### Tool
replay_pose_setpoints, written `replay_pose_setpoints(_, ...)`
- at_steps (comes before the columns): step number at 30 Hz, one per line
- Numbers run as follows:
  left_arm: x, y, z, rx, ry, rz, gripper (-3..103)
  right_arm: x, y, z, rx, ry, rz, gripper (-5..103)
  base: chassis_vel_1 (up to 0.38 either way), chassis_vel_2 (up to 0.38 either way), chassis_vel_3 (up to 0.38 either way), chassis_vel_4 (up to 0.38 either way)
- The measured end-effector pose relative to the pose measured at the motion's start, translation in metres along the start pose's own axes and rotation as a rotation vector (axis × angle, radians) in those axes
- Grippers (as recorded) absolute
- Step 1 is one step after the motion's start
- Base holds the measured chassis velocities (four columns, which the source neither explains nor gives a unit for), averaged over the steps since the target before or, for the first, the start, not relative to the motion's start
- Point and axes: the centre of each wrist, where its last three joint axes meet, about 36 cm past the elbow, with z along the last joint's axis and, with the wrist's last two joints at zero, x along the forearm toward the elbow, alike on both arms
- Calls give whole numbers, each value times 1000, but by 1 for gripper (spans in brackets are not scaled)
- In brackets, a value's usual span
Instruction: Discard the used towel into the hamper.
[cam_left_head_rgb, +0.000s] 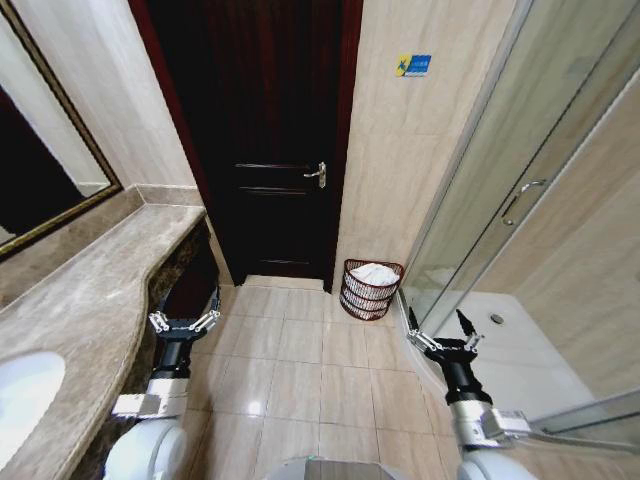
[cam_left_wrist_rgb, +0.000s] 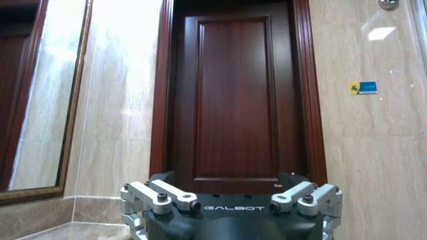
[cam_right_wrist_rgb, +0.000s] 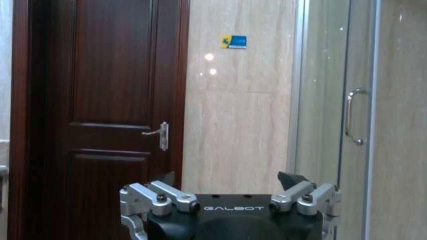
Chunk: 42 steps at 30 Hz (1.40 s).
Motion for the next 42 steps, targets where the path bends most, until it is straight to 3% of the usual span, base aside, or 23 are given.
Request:
replay_pose_setpoints(34,-1,-4,-3,-5,9,19,100,4,-3,2,-19,-27,15,100,88,-95,-94,92)
replay_pose_setpoints(42,-1,-5,1,5,15,15,100,-6,2,-2,-32,-62,70,100,41,-31,-33,28)
